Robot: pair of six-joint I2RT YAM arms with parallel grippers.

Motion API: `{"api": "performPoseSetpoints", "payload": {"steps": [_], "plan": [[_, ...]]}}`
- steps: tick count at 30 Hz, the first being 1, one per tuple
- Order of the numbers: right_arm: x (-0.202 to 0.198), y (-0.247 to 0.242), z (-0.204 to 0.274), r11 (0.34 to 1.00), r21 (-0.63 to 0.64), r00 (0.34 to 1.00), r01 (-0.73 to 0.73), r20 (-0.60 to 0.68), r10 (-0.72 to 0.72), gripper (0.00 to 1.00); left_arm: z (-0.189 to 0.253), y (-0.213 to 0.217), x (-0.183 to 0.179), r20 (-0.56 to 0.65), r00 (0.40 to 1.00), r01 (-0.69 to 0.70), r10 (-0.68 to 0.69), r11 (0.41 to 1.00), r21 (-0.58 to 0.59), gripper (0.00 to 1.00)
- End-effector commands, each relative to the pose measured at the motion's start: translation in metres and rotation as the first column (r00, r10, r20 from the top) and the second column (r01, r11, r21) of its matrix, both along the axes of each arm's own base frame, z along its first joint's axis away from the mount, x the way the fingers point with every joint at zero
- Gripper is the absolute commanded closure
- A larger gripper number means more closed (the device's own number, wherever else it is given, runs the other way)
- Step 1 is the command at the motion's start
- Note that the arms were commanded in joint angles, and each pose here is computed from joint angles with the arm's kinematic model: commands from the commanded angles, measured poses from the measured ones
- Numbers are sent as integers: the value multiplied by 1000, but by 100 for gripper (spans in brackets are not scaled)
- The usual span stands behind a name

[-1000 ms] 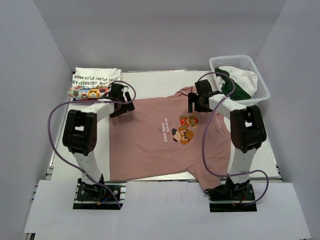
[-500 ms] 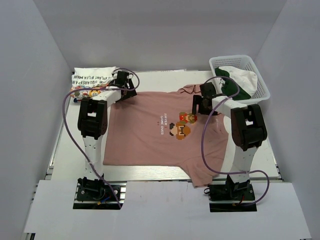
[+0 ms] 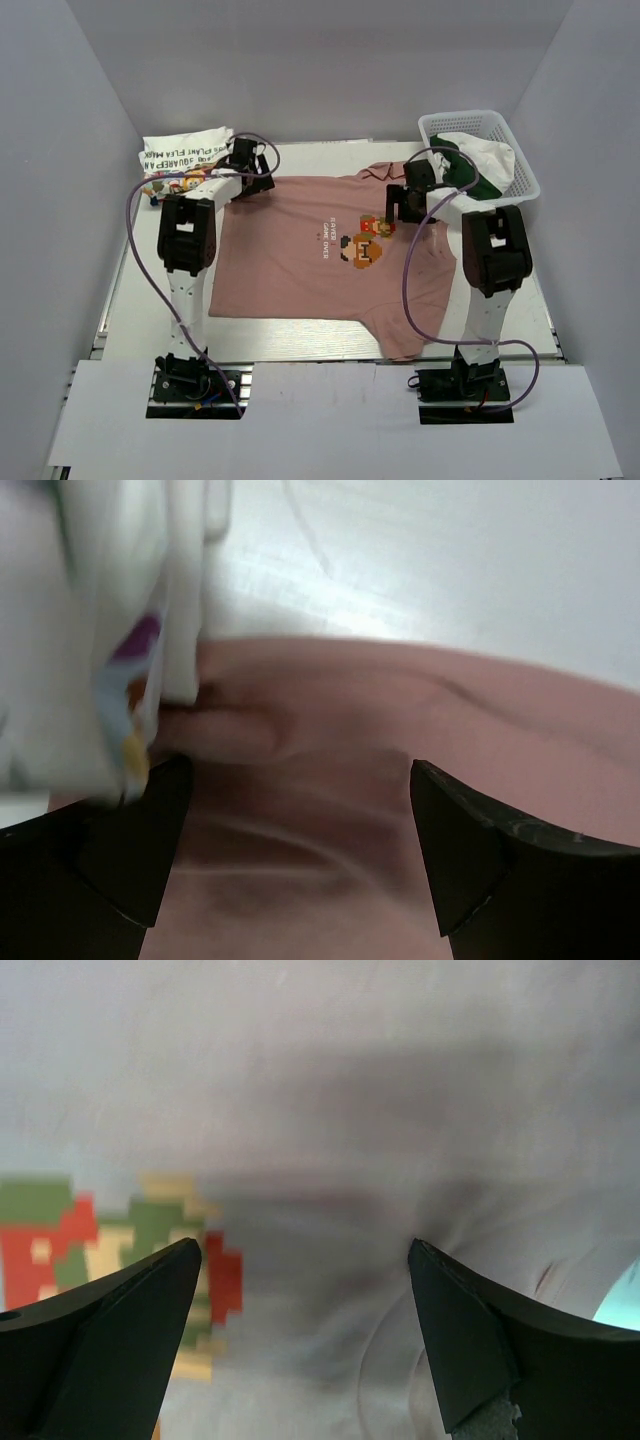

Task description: Fold and stack the t-shirts

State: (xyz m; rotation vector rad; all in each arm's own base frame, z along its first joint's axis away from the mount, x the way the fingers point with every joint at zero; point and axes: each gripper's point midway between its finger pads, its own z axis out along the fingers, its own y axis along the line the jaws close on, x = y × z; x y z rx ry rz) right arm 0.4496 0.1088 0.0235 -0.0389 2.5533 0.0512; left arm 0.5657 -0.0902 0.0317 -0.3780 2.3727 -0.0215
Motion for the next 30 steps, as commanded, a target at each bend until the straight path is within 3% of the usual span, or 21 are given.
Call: {"api": "performPoseSetpoints", "payload": {"steps": [1, 7, 8, 9, 10, 11, 13, 15, 17, 18, 20, 23, 26, 30], "plan": [[-5, 16, 52, 996, 33, 991, -81, 113, 77, 10, 39, -5, -29, -1, 999, 34, -34, 999, -15, 0], [-57, 21, 75, 996, 34, 987, -83, 143, 77, 10, 92, -8, -94, -12, 1000, 17, -18, 994, -107, 0], [-64, 22, 85, 998, 47, 985, -49, 166, 41, 10, 80, -2, -117, -57, 998, -11, 5, 995, -102, 0], [-87, 19, 66, 999, 28, 993, -47, 112, 43, 10, 82, 2, -133, -73, 997, -49, 41, 993, -111, 0], [-101, 15, 72, 1000, 7, 993, -30, 112, 29, 10, 61, 11, -171, -171, 982, -103, 86, 990, -97, 0], [-112, 16, 80, 999, 41, 993, 10, 117, -14, 10, 83, 11, -189, -128, 982, -160, 142, 977, -142, 0], [-157, 14, 61, 1000, 19, 1000, -2, 23, 2, 10, 57, 25, -246, -209, 953, -249, 218, 959, -135, 0], [-193, 18, 58, 998, 57, 1000, 21, -23, -20, 10, 67, 30, -278, -173, 948, -300, 268, 935, -192, 0], [-235, 16, 31, 998, 69, 992, -1, -126, 10, 10, 45, 46, -327, -264, 909, -370, 322, 916, -156, 0], [-247, 23, 39, 992, 127, 993, -19, -109, 33, 10, 43, 52, -340, -269, 884, -431, 383, 890, -149, 0], [-285, 14, 21, 993, 108, 978, -42, -199, 63, 10, 39, 73, -375, -254, 835, -525, 489, 845, -99, 0], [-313, 22, 32, 971, 193, 966, -144, -186, 180, 10, 33, 55, -371, -198, 877, -478, 438, 835, -271, 0], [-330, 44, 48, 918, 316, 935, -241, -178, 307, 10, 15, 63, -381, -235, 831, -552, 504, 802, -230, 0], [-344, 34, 37, 943, 273, 931, -191, -255, 262, 10, 6, 63, -372, -247, 812, -578, 528, 787, -218, 9]]}}
